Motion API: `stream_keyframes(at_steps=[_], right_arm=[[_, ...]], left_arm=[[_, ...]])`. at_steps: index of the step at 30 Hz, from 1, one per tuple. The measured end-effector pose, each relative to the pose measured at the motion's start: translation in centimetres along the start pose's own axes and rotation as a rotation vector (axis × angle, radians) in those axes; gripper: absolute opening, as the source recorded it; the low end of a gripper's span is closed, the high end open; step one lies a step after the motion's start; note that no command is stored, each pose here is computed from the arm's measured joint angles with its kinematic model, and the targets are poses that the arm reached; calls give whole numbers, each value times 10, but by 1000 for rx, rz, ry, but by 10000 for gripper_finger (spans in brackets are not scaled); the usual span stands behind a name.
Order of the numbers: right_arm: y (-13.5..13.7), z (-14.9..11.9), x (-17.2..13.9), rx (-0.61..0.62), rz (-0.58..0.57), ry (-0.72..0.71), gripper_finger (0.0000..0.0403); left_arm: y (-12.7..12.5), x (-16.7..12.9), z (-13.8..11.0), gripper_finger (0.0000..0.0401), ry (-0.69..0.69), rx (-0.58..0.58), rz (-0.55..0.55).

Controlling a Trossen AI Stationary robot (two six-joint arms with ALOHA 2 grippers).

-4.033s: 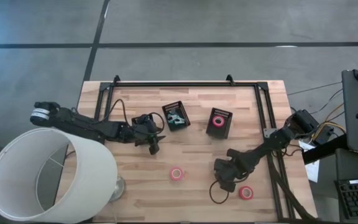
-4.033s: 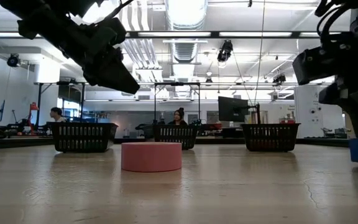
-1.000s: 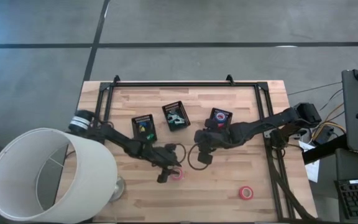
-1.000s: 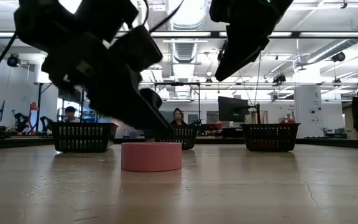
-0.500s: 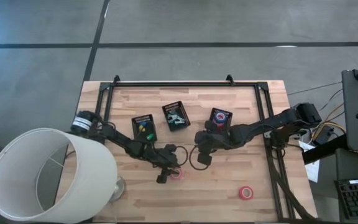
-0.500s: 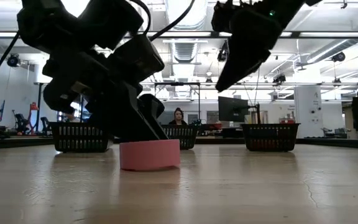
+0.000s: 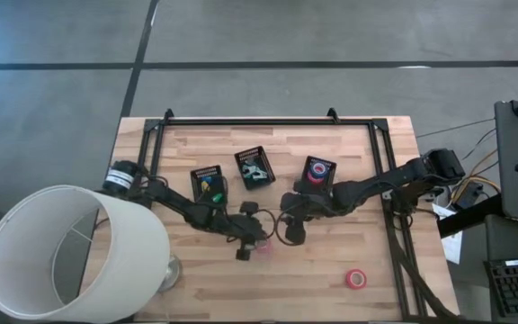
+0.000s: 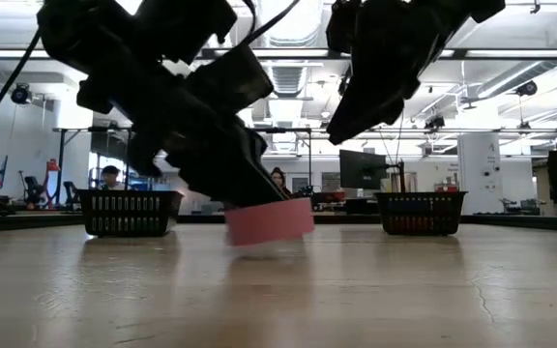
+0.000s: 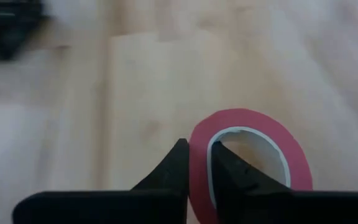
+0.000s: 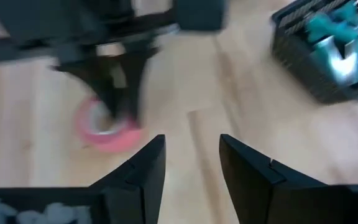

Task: Pick and place Stapler, Stapler remover, tape
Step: Put the pink tape into the right black bin

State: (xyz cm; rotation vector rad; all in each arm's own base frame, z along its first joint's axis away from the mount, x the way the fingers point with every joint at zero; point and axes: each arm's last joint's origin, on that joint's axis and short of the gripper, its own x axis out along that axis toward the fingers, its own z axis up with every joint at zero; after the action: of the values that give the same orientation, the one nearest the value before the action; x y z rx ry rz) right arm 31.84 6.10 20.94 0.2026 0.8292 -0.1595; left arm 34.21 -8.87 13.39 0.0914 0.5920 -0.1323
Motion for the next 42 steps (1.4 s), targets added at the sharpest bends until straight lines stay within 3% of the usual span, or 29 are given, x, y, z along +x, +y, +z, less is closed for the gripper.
stream_keyframes(at_steps=[7,10,19,36,42], right_arm=[[3,-5,1,159,41,33,137],[3,-6,1,221,37,32,137],[0,-6,3,293,-9,-35,155],[-1,-11,5,286,-18,-29,190],[1,-4,5,269,21,-98,186]], left_arm=[[10,-1,8,53,-18,1,359],[12,-2,15,50,-40,-2,459],[13,-3,44,53,-84,65,543],[-14,-9,53,50,-112,132,617],[-15,-10,64,50,-152,110,619]])
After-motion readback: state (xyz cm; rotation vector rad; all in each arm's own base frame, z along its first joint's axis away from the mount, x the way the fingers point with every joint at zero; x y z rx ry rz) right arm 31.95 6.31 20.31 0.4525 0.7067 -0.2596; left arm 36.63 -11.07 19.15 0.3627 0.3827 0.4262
